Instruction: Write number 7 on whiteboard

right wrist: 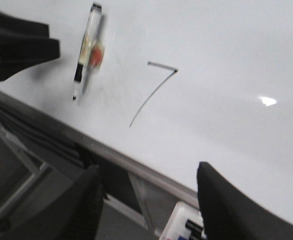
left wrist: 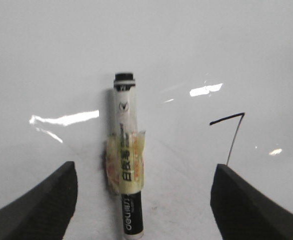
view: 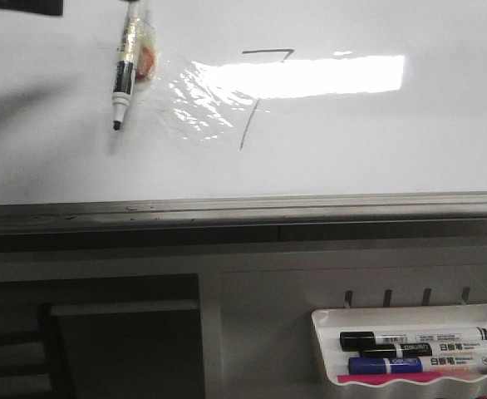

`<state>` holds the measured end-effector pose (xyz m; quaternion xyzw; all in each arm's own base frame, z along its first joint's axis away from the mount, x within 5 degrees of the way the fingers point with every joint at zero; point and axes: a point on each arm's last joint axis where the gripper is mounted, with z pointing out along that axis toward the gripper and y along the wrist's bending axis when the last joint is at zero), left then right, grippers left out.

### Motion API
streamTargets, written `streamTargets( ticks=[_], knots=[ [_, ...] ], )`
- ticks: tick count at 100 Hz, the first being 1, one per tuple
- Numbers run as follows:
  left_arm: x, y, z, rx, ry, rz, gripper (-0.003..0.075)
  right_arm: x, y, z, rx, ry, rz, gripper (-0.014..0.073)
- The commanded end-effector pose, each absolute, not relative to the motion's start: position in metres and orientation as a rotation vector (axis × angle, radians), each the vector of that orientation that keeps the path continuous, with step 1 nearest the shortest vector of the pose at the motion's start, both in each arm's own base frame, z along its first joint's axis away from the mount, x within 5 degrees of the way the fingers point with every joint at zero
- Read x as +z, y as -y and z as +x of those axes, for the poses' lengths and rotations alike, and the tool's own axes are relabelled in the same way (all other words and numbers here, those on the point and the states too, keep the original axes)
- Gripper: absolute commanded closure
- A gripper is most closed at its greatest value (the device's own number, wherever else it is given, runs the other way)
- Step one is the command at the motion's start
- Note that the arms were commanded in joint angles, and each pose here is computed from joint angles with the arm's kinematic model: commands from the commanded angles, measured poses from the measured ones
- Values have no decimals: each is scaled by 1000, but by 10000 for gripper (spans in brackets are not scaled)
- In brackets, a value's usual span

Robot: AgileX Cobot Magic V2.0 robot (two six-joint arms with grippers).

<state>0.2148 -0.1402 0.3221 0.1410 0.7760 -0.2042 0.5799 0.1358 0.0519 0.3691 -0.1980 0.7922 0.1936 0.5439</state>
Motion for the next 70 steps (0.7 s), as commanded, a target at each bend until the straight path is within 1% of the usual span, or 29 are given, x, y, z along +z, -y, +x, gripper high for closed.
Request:
streamTargets(
  ticks=[1, 10, 15, 19, 22, 26, 27, 29, 32, 33, 34, 36, 37, 45, 51, 57, 70],
  knots=[
    [355, 125, 198, -430, -1651, 351, 209, 391, -47, 142, 461, -1734, -309, 344],
    [374, 115, 182, -412, -1554, 378, 215, 397, -42, 145, 458, -1674, -217, 489],
    [385, 107, 171, -405, -1497, 383, 249, 399, -40, 146, 450, -1652, -186, 575],
    [391, 103, 164, -401, -1463, 384, 303, 400, -39, 146, 443, -1644, -177, 646],
    [396, 99, 158, -403, -1437, 382, 351, 400, -39, 147, 440, -1642, -173, 665],
    [400, 95, 152, -408, -1415, 384, 441, 400, -39, 147, 435, -1641, -178, 665],
    [401, 94, 150, -411, -1408, 384, 476, 400, -39, 147, 431, -1640, -182, 666],
    [404, 92, 146, -414, -1395, 383, 512, 400, -39, 146, 427, -1640, -187, 666],
    [406, 89, 141, -423, -1382, 385, 607, 400, -39, 145, 418, -1635, -196, 666],
    [407, 89, 140, -427, -1381, 389, 626, 400, -39, 144, 415, -1631, -200, 666],
    [407, 88, 138, -430, -1376, 390, 666, 400, -39, 144, 407, -1630, -209, 666],
    [409, 86, 134, -438, -1369, 395, 705, 399, -39, 142, 391, -1625, -225, 666],
    [409, 86, 133, -440, -1367, 400, 743, 398, -39, 142, 388, -1625, -229, 666],
    [408, 80, 119, -462, -1354, 428, 741, 393, -38, 129, 347, -1585, -278, 666],
    [404, 73, 107, -474, -1335, 427, 741, 384, -38, 118, 326, -1562, -307, 666],
    [394, 66, 98, -482, -1329, 405, 741, 375, -37, 104, 317, -1526, -305, 666],
    [365, 47, 76, -461, -1291, 361, 741, 344, -33, 79, 293, -1502, -294, 666]
  ],
)
